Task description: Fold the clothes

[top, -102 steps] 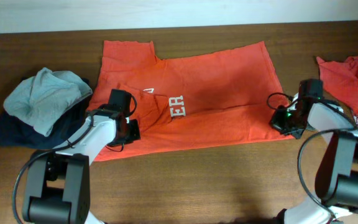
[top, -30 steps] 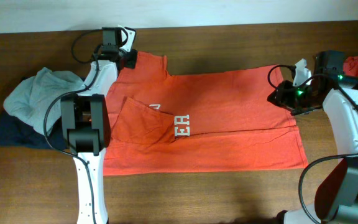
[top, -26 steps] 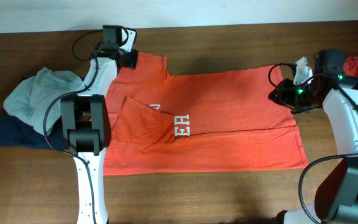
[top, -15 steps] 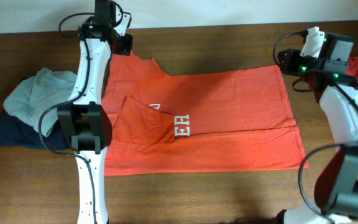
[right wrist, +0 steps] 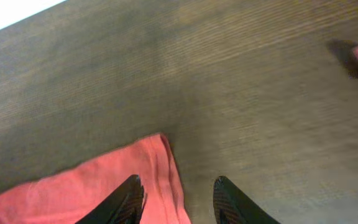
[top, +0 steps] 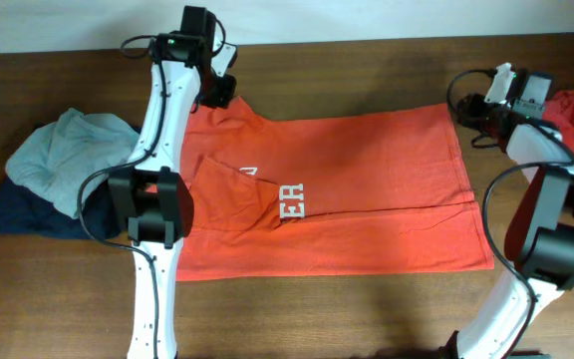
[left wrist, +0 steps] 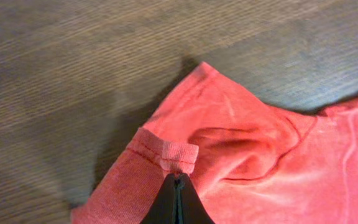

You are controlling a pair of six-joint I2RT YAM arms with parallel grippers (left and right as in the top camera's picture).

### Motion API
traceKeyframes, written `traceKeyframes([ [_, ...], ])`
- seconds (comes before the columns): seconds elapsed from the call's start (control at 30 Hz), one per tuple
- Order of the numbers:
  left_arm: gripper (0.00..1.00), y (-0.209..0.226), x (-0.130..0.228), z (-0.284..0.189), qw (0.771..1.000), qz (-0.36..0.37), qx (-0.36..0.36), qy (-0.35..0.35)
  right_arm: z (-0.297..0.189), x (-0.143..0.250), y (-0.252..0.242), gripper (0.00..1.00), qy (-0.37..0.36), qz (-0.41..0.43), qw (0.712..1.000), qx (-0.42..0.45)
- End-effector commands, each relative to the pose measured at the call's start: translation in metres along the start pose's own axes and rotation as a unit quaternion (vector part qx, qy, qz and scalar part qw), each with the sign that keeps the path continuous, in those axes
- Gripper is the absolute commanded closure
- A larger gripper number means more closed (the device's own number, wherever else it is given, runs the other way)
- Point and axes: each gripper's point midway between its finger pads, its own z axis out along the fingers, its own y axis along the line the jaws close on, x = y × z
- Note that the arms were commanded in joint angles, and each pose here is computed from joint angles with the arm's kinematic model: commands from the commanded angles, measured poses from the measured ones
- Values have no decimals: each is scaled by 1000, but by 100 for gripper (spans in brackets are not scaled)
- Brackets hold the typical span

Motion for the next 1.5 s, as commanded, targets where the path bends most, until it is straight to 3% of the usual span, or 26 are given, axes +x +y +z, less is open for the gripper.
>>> traceKeyframes([
  [0.0,100,3,-1,-7,1000,-7,-3,-1,18,8,10,58,5,-2,1000,-30],
  [0.4,100,6,9,-7,1000,-7,-14,19,54,29,12,54,5,-6,998,-66],
  [0.8,100,6,10,-7,1000,-7,-14,22,53,26,32,56,-3,-14,993,-119],
  [1.13,100,12,18,-8,999,-9,-24,36,42,19,49,94,-6,-14,983,-180],
  [1.3,100,20,22,-14,998,-18,-35,43,0,0,46,96,1,4,984,-179],
  [1.47,100,21,17,-20,999,-17,-37,33,-21,7,55,96,36,22,982,-184],
])
